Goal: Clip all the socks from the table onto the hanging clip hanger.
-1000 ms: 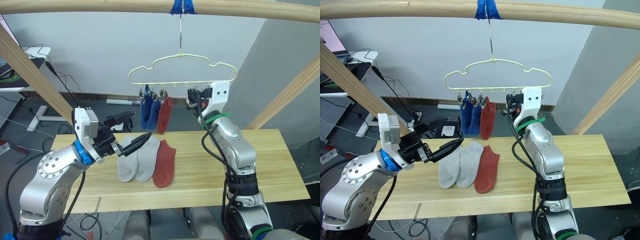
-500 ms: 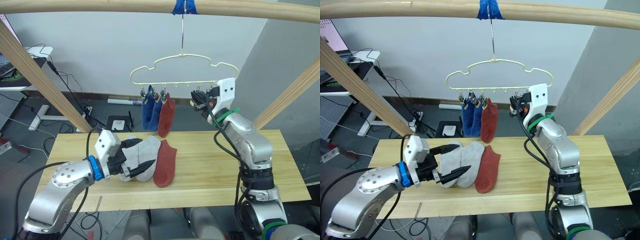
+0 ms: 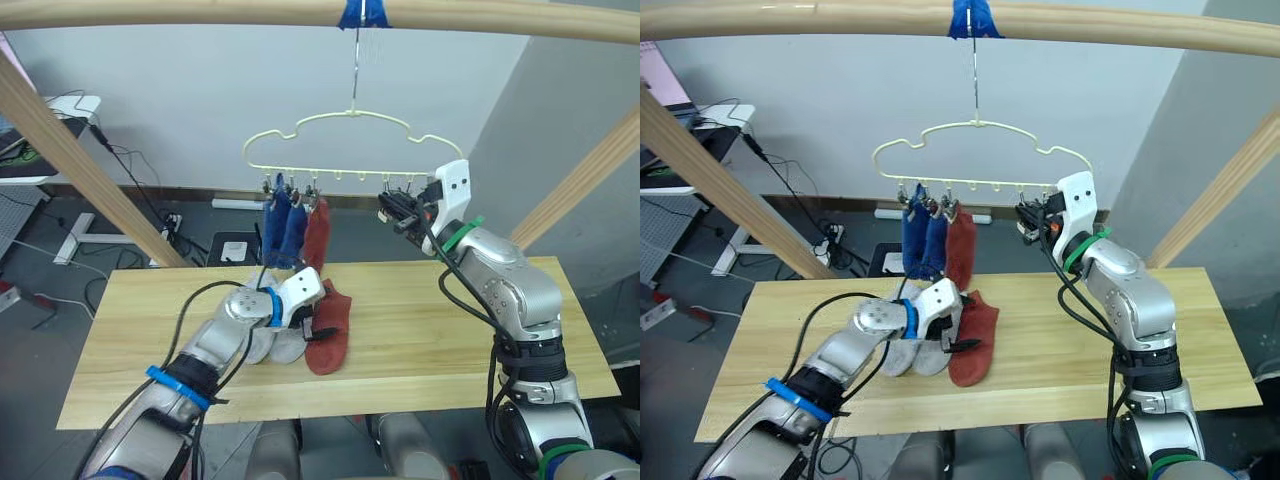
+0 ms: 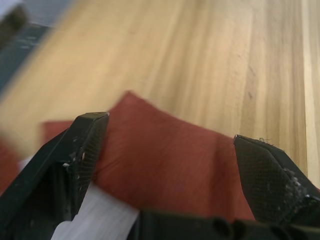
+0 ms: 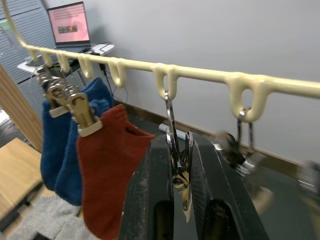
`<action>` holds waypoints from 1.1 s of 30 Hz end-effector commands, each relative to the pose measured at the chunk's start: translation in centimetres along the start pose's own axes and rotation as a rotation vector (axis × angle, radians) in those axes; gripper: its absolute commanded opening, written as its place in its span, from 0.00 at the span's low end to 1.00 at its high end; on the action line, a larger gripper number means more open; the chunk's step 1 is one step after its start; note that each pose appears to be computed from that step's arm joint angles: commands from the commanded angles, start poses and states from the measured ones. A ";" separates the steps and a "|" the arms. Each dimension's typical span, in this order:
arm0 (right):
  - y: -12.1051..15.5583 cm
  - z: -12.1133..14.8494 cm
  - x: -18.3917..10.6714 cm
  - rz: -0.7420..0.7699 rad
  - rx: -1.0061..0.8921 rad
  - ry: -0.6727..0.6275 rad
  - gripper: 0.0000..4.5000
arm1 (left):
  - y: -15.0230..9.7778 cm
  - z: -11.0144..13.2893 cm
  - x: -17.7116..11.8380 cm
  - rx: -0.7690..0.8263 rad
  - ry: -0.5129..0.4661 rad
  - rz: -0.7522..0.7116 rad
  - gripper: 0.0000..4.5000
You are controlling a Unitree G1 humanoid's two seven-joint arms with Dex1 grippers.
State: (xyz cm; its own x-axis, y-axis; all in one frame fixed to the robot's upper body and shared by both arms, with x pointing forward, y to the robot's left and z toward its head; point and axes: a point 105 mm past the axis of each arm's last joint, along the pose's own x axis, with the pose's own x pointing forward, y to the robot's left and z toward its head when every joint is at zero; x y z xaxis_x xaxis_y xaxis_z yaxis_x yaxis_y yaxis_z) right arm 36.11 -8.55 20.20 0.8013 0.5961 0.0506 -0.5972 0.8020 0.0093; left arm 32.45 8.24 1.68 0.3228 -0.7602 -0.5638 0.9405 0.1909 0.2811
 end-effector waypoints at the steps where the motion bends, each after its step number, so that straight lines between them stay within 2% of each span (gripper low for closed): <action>1: 0.2 0.9 -0.7 -0.017 -0.002 -0.033 0.03 | 0.1 -0.7 0.7 0.040 0.021 -0.008 1.00; 3: 0.2 1.0 -0.8 -0.023 0.001 -0.034 0.03 | 0.3 -0.9 0.9 0.059 0.021 -0.008 1.00; 6: -0.1 1.1 -1.2 -0.046 -0.004 -0.036 0.03 | -0.5 -2.1 1.5 0.027 0.072 -0.066 1.00; 9: -0.6 1.4 -1.6 -0.073 -0.010 -0.041 0.03 | -1.3 -2.1 1.8 0.000 0.054 -0.114 0.88; 16: -0.7 1.5 -1.6 -0.083 -0.006 -0.043 0.03 | -2.7 -1.1 1.9 0.036 -0.014 -0.168 0.41; 20: -0.7 1.5 -1.3 -0.075 -0.004 -0.045 0.03 | -5.6 -0.1 1.2 0.251 -0.096 -0.299 0.14; 22: -0.7 1.5 -1.2 -0.072 -0.004 -0.042 0.03 | -6.1 0.0 0.9 0.286 -0.117 -0.325 0.01; 25: -0.7 1.3 -1.1 -0.068 -0.002 -0.038 0.03 | -6.9 0.3 0.7 0.357 -0.154 -0.374 0.01; 27: -0.6 1.3 -1.0 -0.063 -0.001 -0.037 0.03 | -6.6 0.5 0.8 0.375 -0.161 -0.357 0.01; 31: -0.7 1.3 -0.8 -0.062 0.000 -0.039 0.03 | -6.1 1.4 0.6 0.350 -0.217 -0.331 0.01; 33: -0.8 1.3 -0.8 -0.064 0.000 -0.038 0.03 | -6.0 1.2 0.6 0.343 -0.202 -0.332 0.12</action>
State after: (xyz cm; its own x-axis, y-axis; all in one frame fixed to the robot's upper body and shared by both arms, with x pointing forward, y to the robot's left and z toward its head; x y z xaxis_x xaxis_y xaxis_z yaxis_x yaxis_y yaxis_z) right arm 35.98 -9.52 20.98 0.8358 0.5445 0.0705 -0.5470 0.8369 0.0206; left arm 26.72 5.87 0.05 -0.0520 -0.8442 -0.5335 0.8928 -0.2787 0.3539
